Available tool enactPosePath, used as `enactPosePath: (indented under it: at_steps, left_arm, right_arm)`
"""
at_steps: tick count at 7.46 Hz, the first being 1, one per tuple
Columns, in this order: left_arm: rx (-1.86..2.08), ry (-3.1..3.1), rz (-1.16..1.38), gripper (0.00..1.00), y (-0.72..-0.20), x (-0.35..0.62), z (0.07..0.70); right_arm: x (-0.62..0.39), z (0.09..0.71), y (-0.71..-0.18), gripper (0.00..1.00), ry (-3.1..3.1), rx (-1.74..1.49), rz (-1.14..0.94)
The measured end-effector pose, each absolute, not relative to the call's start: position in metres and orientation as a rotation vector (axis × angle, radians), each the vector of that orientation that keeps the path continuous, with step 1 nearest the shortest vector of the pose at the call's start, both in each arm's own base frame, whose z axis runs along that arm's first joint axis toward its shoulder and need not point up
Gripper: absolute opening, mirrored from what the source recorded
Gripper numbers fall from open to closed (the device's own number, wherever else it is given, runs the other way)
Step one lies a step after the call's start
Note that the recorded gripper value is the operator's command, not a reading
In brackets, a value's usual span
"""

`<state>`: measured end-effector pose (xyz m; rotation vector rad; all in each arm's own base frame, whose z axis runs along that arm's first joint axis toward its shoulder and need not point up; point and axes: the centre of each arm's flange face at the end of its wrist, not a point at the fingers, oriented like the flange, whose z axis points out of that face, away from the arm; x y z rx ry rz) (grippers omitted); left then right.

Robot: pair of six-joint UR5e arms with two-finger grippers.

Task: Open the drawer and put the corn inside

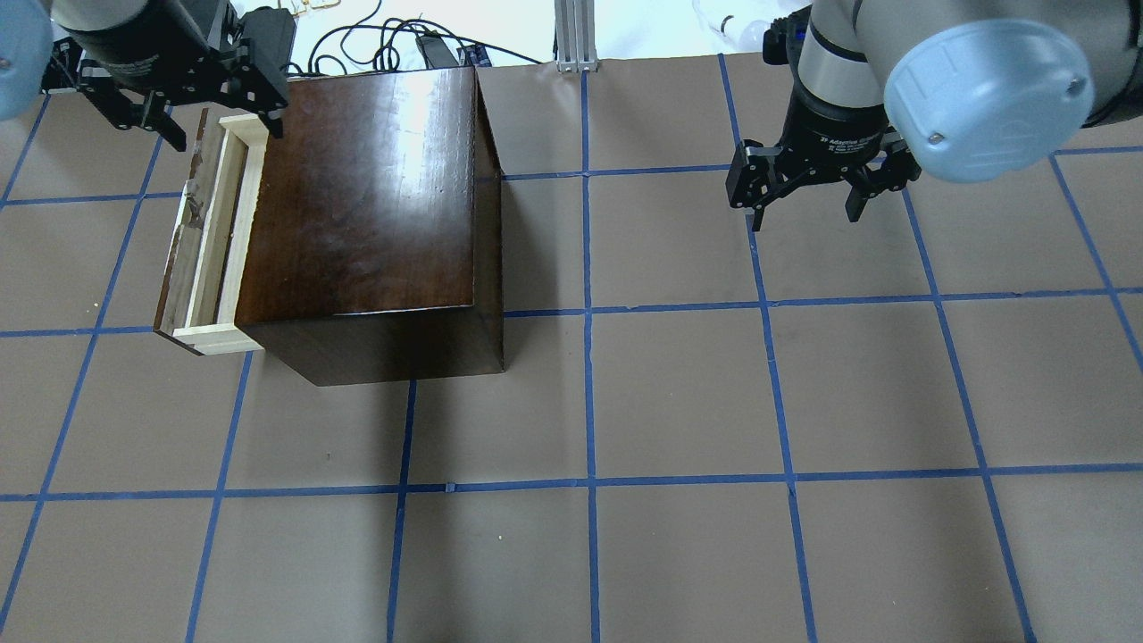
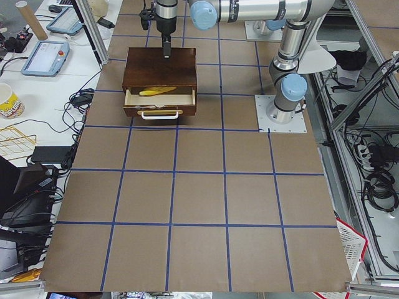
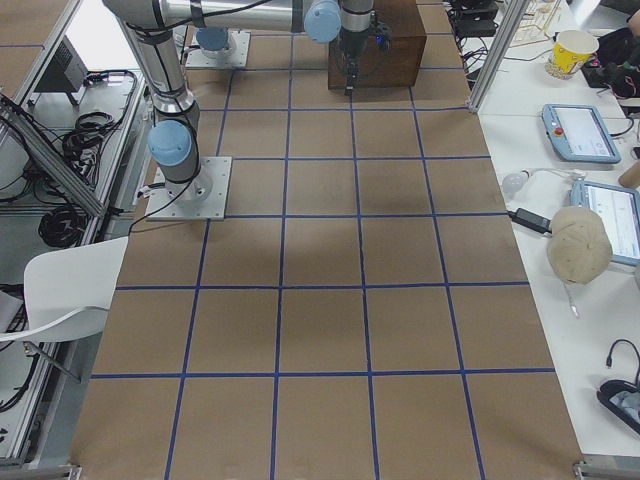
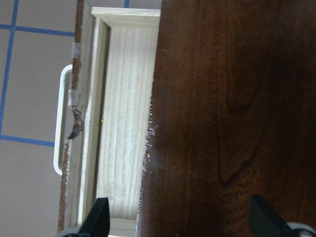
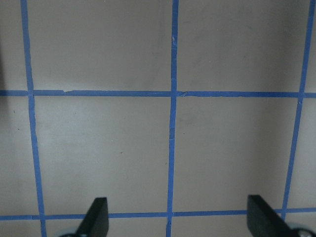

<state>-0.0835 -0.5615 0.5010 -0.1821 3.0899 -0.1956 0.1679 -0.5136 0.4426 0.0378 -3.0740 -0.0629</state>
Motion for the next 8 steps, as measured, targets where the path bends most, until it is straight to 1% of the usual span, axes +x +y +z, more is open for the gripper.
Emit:
enactPosePath:
  at_steps: [3,6,8]
  left_arm:
    - [-0.057,3.119,-0.135,1.0,-0.532,-0.143,0.491]
    - [0.01,3.184,-0.068,1.0,-0.491,-0.154,0.513]
    - [0.123,3.146,-0.079,1.0,-0.479,-0.145,0.525]
  right_arm:
    - [0.168,0.443,-0.514,1.0,-3.075,0.038,-0.063]
    - [0.168,0.443,-0.514,1.0,-3.072,0.038,-0.062]
    - [0.168,0.443,-0.514,1.0,-3.071,0.038,-0.062]
